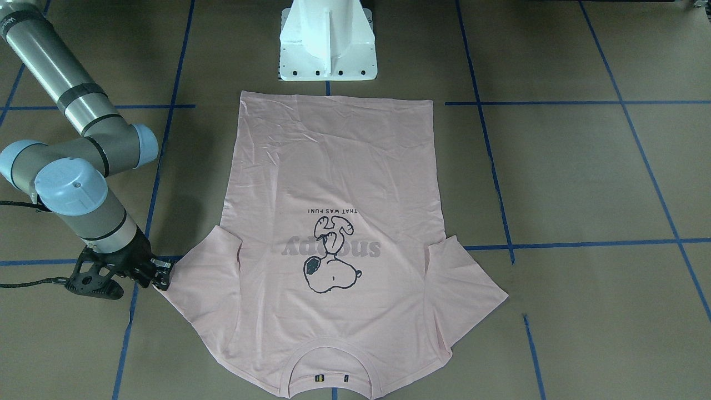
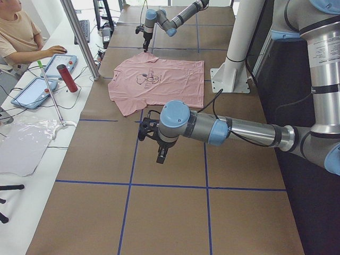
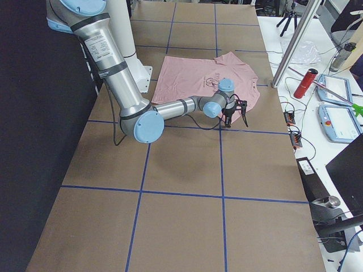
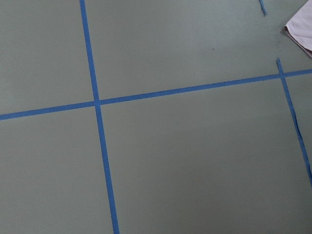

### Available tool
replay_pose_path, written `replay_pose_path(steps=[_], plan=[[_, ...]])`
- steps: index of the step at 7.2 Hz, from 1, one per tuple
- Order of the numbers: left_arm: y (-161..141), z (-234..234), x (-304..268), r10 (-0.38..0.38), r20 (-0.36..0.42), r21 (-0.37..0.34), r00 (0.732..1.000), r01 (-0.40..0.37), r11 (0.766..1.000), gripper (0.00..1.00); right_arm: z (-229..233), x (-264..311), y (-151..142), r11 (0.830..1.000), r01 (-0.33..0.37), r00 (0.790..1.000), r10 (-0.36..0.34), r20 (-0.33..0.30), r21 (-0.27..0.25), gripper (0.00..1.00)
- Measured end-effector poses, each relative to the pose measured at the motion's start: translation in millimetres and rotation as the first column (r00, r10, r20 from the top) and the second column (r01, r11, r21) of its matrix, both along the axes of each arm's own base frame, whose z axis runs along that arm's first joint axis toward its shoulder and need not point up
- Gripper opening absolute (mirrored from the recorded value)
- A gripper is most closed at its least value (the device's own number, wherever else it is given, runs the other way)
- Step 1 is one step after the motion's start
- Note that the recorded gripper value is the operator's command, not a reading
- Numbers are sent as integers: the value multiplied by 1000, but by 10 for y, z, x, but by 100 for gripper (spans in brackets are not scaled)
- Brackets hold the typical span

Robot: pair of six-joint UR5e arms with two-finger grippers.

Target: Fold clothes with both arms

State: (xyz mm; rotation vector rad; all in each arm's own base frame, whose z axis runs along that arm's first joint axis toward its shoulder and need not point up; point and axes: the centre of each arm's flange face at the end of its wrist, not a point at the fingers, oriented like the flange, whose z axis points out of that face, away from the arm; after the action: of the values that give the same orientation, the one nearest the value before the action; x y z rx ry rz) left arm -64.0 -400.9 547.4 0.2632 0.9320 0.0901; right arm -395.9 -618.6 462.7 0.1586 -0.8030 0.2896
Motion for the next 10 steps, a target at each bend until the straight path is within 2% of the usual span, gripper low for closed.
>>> replay_pose_path(steps=[3,6,7,9,10], plan=[[5,7,0,0,0,-1,1000,0,1000,100,-117,-88,26,1000,9,1000,-9,13,21,0],[38,2,-3,-1,-1,-2,1000,1,1000,100,-741,-297,3,998,0,997,-5,75,67,0],[50,-2,-4,-1,-1,-1,1000,1,1000,100,-986,-500,22,998,-25,995,19,97,60,0],[56,-3,-3,-1,-2,-2,1000,1,1000,100,-1392,-1007,-41,995,-95,992,91,89,40,0],[58,-3,1,1,-10,-3,1000,-1,1000,100,-1495,-1225,-113,993,-114,991,112,69,36,11]])
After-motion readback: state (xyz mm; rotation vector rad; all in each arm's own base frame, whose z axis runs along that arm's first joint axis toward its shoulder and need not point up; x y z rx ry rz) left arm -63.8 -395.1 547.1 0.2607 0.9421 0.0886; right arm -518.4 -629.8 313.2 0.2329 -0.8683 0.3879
